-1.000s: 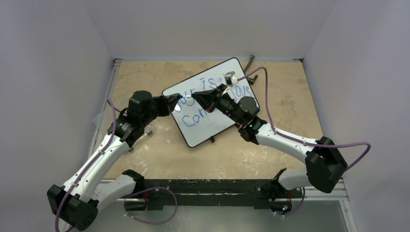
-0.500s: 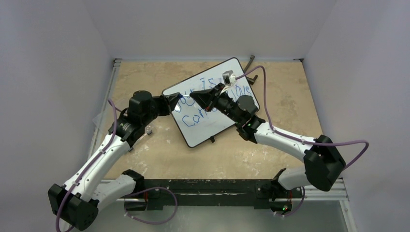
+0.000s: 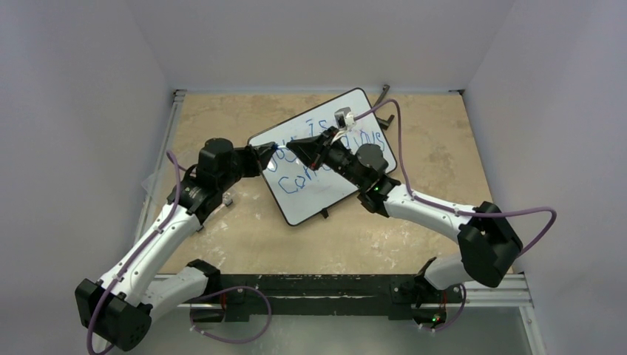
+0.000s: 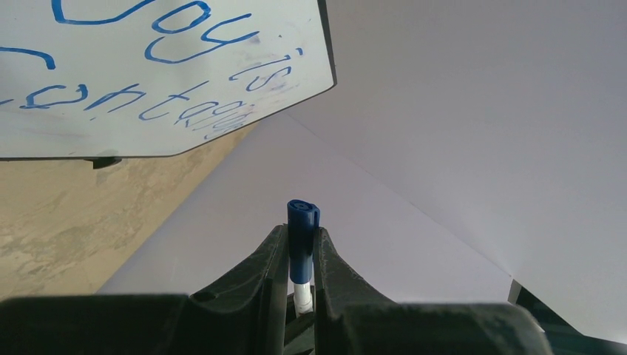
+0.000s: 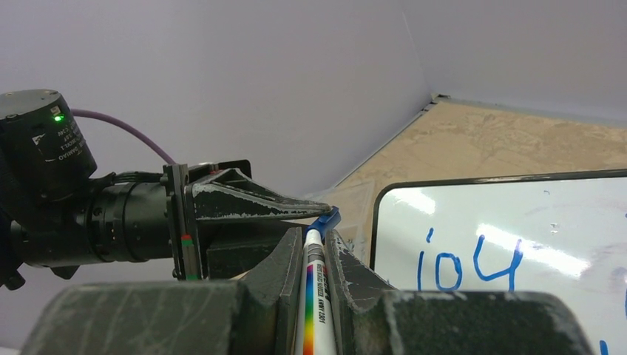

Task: Write a sentence on the whiteboard
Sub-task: Close the whiteboard marker at the center of the board.

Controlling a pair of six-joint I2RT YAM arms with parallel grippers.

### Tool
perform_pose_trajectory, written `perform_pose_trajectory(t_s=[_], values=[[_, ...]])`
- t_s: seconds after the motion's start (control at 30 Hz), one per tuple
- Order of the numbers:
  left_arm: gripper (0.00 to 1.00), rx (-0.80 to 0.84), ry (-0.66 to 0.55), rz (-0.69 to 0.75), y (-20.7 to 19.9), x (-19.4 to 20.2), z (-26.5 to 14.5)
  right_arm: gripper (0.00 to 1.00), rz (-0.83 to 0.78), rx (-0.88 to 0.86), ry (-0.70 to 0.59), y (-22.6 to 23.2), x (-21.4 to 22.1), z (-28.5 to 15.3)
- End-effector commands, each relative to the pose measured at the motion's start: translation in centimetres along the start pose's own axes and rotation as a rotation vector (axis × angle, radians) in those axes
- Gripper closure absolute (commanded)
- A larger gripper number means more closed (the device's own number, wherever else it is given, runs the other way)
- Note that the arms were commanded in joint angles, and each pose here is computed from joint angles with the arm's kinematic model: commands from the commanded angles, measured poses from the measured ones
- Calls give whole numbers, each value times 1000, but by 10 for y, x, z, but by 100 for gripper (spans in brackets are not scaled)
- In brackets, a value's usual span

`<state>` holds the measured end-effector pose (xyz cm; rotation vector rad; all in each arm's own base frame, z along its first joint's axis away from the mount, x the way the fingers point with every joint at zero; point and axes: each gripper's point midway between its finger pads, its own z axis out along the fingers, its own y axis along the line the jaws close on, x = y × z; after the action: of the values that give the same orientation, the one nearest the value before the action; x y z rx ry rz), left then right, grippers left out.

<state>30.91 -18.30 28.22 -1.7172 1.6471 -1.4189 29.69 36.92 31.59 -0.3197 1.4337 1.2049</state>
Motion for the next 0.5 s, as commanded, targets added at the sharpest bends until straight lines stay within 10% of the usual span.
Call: perform_pose_trajectory(t_s=[0.0,0.47], values=[[100,47,48,-17,-13,10,-5,100,-31,-6,-53,10,-19,10],[100,-32,38,4,-8,12,-18,100,-193,51,79,20,31,40]])
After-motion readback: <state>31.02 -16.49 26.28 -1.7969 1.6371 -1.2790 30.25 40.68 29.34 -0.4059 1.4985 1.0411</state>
